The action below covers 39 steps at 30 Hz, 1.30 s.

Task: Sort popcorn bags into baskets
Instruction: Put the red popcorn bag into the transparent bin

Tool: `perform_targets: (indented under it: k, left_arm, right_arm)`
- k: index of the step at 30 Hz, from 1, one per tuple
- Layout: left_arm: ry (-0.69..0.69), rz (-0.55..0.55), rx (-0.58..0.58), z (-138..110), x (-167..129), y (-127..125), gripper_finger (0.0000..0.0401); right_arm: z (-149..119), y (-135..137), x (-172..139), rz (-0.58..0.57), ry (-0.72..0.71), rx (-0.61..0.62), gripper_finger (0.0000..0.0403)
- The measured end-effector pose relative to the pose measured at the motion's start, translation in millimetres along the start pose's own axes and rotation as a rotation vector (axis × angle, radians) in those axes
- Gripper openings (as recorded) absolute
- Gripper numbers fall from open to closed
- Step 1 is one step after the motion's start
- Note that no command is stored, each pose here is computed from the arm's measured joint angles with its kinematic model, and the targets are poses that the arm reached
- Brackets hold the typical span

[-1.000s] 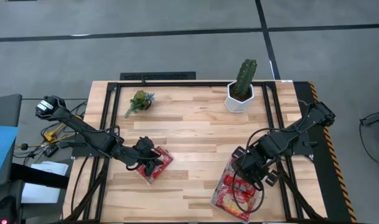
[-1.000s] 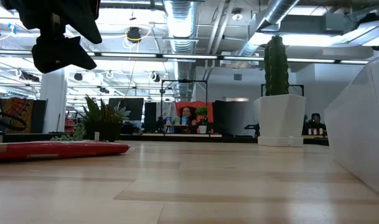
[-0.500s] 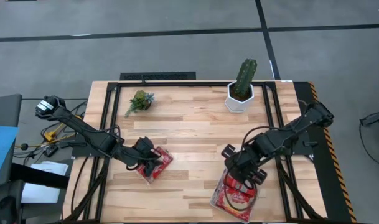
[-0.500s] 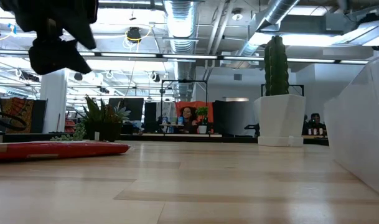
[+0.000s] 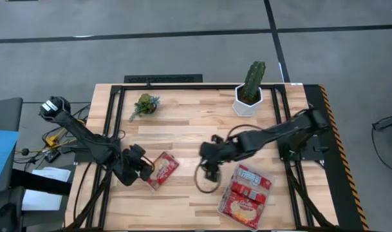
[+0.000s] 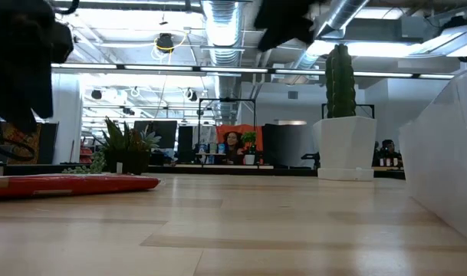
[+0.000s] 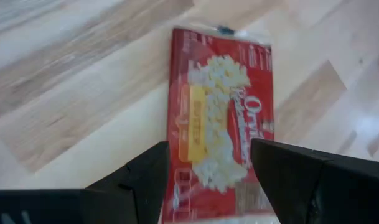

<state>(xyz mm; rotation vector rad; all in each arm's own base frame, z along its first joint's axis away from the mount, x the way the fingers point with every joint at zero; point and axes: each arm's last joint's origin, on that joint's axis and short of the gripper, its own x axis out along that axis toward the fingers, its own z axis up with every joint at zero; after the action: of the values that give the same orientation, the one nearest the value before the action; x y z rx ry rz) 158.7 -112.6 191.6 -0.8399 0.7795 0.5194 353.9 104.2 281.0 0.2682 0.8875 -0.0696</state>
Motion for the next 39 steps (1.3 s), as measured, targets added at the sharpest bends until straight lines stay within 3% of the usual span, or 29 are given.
perform_targets:
  k: [5,11,17,19,21,39]
  left_arm:
    - [0.033,-0.053,-0.046,-10.7,14.6,11.9,0.0212]
    - [0.060,-0.175,-0.101,-25.2,22.2,17.8,0.0212]
    - [0.059,-0.154,-0.091,-31.9,23.7,20.6,0.0212]
    - [0.058,-0.139,-0.082,-33.9,27.0,21.1,0.0212]
    - [0.056,-0.110,-0.080,-36.2,31.3,22.8,0.0212]
    - [0.078,-0.218,-0.131,-61.3,85.0,3.6,0.0212]
  right_arm:
    - [6.5,-4.8,61.5,0.039,-0.029,0.169,0.0189]
    - [13.1,-31.9,108.7,0.071,-0.026,0.358,0.0189]
    - [23.7,-61.1,138.3,0.075,-0.091,0.461,0.0198]
    - [17.5,-70.0,142.4,0.045,-0.039,0.475,0.0200]
    - [21.9,-71.6,155.6,0.091,-0.082,0.496,0.0201]
    - [10.6,-68.6,156.2,0.019,-0.043,0.500,0.0191]
